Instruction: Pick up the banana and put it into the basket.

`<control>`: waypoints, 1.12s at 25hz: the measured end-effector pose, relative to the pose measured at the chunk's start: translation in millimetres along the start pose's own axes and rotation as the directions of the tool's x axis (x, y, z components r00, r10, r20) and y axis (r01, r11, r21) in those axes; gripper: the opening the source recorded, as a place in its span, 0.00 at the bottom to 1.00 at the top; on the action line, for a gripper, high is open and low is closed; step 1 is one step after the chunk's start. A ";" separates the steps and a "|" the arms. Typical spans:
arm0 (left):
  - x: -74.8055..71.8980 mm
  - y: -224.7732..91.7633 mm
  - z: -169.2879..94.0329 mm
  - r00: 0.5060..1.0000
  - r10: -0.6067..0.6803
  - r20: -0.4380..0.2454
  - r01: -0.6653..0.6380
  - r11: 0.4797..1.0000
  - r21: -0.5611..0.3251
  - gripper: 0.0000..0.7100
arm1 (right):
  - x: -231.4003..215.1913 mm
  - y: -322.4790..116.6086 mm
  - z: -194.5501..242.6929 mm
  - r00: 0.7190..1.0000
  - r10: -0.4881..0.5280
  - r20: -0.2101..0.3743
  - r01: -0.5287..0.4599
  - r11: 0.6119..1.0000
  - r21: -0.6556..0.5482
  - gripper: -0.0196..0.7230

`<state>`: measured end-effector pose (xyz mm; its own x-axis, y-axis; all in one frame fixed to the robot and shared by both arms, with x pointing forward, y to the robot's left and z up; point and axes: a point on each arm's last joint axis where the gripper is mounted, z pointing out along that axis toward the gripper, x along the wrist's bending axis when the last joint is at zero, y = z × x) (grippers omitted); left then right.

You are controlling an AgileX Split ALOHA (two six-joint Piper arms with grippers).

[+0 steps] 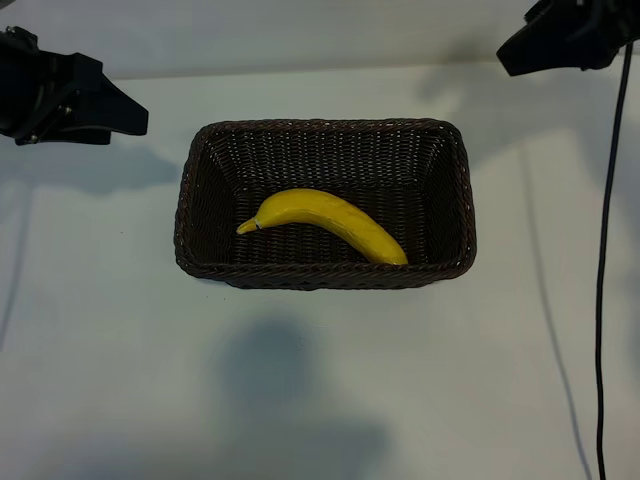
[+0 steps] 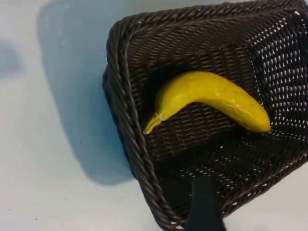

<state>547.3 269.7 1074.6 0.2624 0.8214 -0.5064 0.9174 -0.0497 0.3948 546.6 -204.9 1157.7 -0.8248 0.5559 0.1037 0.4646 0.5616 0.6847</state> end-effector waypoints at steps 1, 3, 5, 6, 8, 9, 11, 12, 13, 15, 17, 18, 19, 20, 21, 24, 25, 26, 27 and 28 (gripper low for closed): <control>0.0 0.1 0.0 1.000 0.000 0.000 0.000 1.000 -0.001 0.77 | -0.2 -1.9 1.7 1.000 -0.003 -0.003 0.003 1.000 0.007 0.73; 0.1 0.2 0.0 1.000 0.000 -0.001 0.000 1.000 -0.003 0.77 | -0.3 -9.0 7.8 1.000 0.007 -0.018 -0.006 1.000 0.029 0.73; 0.2 0.3 0.0 1.000 0.000 -0.002 0.000 1.000 -0.003 0.77 | -0.4 -20.8 17.6 0.999 0.023 -0.041 -0.020 0.997 0.068 0.73; 0.2 0.3 0.0 1.000 0.000 -0.002 0.000 1.000 -0.003 0.77 | -0.3 -25.3 21.2 0.998 0.029 -0.049 -0.025 0.996 0.083 0.73; 0.2 0.4 0.0 1.000 0.000 -0.002 0.000 1.000 -0.005 0.77 | 0.0 -31.2 25.9 0.997 0.042 -0.060 -0.036 0.994 0.101 0.73; 0.3 0.6 0.0 1.000 0.002 -0.004 -0.002 1.000 -0.007 0.77 | 0.0 -32.0 26.7 0.997 0.045 -0.063 -0.039 0.994 0.101 0.73; 0.8 1.4 0.0 1.000 0.002 -0.009 -0.002 1.000 -0.016 0.77 | 0.0 -31.8 26.6 0.997 0.043 -0.063 -0.037 0.994 0.099 0.73; 1.0 1.8 0.0 1.000 0.002 -0.011 -0.002 1.000 -0.020 0.77 | 0.2 -31.6 26.6 0.997 0.044 -0.064 -0.038 0.995 0.097 0.73; 1.0 1.9 0.0 1.000 0.002 -0.011 -0.002 1.000 -0.021 0.77 | 0.3 -31.4 26.6 0.997 0.045 -0.066 -0.039 0.995 0.095 0.73; 1.2 2.2 0.0 1.000 0.002 -0.013 -0.002 1.000 -0.024 0.77 | 0.6 -31.1 26.6 0.997 0.047 -0.069 -0.041 0.995 0.093 0.73; 1.2 2.2 0.0 1.000 0.002 -0.013 -0.002 1.000 -0.025 0.77 | 1.0 -30.7 26.8 0.996 0.048 -0.072 -0.042 0.995 0.090 0.73; 1.2 2.2 0.0 1.000 0.002 -0.013 -0.002 1.000 -0.025 0.77 | 1.0 -30.7 26.8 0.996 0.048 -0.072 -0.042 0.995 0.090 0.73; 1.1 2.0 0.0 1.000 0.002 -0.012 -0.002 1.000 -0.022 0.77 | 1.1 -30.7 26.8 0.996 0.048 -0.072 -0.042 0.995 0.089 0.73; 1.0 1.9 0.0 1.000 0.002 -0.011 -0.002 1.000 -0.021 0.77 | 1.1 -30.6 26.8 0.996 0.048 -0.072 -0.042 0.995 0.089 0.73; 1.0 1.8 0.0 1.000 0.002 -0.011 -0.002 1.000 -0.020 0.77 | 1.1 -30.6 26.8 0.996 0.048 -0.072 -0.042 0.995 0.089 0.73; 1.1 2.0 0.0 1.000 0.002 -0.012 -0.002 1.000 -0.022 0.77 | 1.1 -30.6 26.8 0.996 0.049 -0.072 -0.042 0.995 0.089 0.73; 1.1 2.1 0.0 1.000 0.002 -0.012 -0.002 1.000 -0.023 0.77 | 1.1 -30.5 26.8 0.996 0.049 -0.073 -0.042 0.995 0.088 0.73; 1.2 2.2 0.0 1.000 0.002 -0.013 -0.002 1.000 -0.024 0.77 | 1.1 -30.5 26.8 0.996 0.049 -0.072 -0.042 0.995 0.088 0.73; 1.2 2.2 0.0 1.000 0.002 -0.013 -0.002 1.000 -0.025 0.77 | 0.9 -30.4 26.8 0.996 0.049 -0.070 -0.043 0.995 0.086 0.73; 1.2 2.2 0.0 1.000 0.002 -0.013 -0.002 1.000 -0.025 0.77 | 0.7 -30.2 26.9 0.996 0.049 -0.068 -0.043 0.995 0.085 0.73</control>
<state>549.6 270.6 1074.9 0.2603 0.8287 -0.4954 0.9092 -0.0377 0.4147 540.6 -205.0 1117.7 -0.8213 0.5393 0.1859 0.5250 0.5871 0.6161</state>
